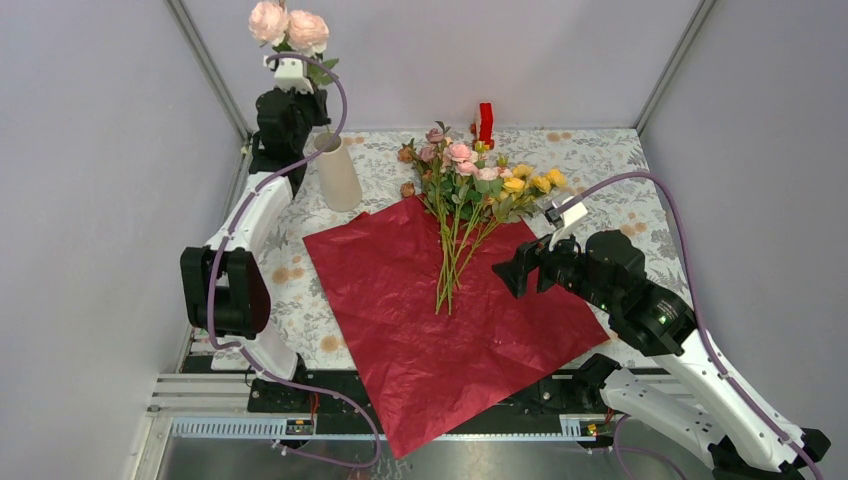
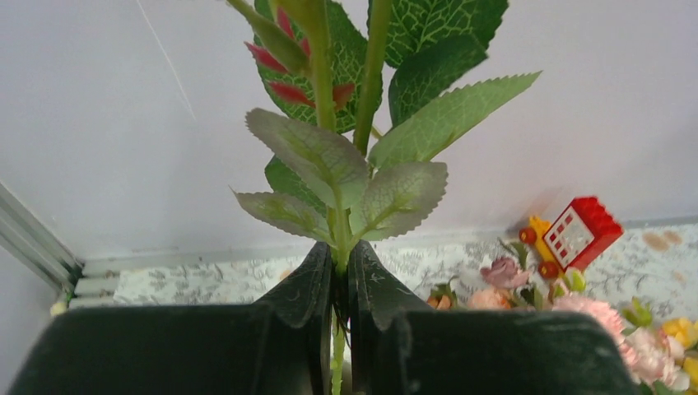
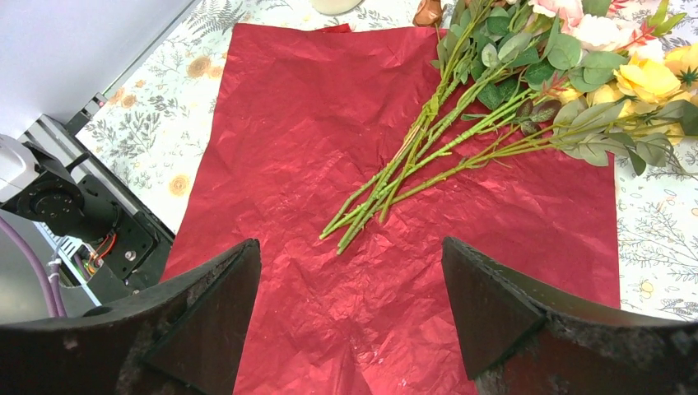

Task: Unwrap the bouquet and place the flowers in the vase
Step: Insert the fake flower into the vase.

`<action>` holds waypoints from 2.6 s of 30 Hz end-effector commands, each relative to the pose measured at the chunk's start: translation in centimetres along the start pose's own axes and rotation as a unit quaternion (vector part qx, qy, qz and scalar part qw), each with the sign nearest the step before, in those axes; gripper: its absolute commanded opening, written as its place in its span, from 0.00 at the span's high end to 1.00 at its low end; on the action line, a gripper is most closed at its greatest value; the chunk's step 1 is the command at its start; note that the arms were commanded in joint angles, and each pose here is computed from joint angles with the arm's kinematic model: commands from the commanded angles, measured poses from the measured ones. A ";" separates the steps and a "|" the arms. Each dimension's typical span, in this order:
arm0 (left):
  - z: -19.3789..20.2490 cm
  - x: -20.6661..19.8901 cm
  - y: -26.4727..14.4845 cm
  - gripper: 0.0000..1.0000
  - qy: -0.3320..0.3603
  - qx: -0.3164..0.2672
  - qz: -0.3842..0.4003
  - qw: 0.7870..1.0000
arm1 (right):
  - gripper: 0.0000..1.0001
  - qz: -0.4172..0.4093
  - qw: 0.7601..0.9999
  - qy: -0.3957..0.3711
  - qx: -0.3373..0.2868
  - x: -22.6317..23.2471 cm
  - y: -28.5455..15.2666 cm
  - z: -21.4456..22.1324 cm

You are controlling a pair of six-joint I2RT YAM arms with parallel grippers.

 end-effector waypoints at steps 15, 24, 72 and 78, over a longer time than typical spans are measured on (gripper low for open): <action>4.5 -0.2 -0.7 0.98 0.012 -0.021 -0.010 1.000 | 0.13 -0.004 0.999 0.006 -0.031 0.6 -0.9 -1.4; 6.1 -0.6 -0.8 0.91 0.013 -0.004 0.000 1.000 | 0.13 -0.012 0.999 0.012 -0.033 0.8 -1.2 -1.3; 6.3 0.8 -5.1 0.03 -0.036 0.052 -0.081 0.995 | 0.13 -0.009 0.999 0.025 -0.031 0.7 -1.4 -1.0; 5.0 1.1 -8.3 0.01 -0.066 0.068 -0.111 0.989 | 0.13 -0.009 0.999 0.033 -0.031 0.7 -1.4 -1.0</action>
Point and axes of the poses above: each gripper's point midway between its finger pads, its own y axis out along the fingers, its own x axis along the line the jaws close on, z = x × y, the point moved 7 cm from there along -y, back along the fingers, and after that the axes turned 14 degrees about y, right-handed, at the moved point
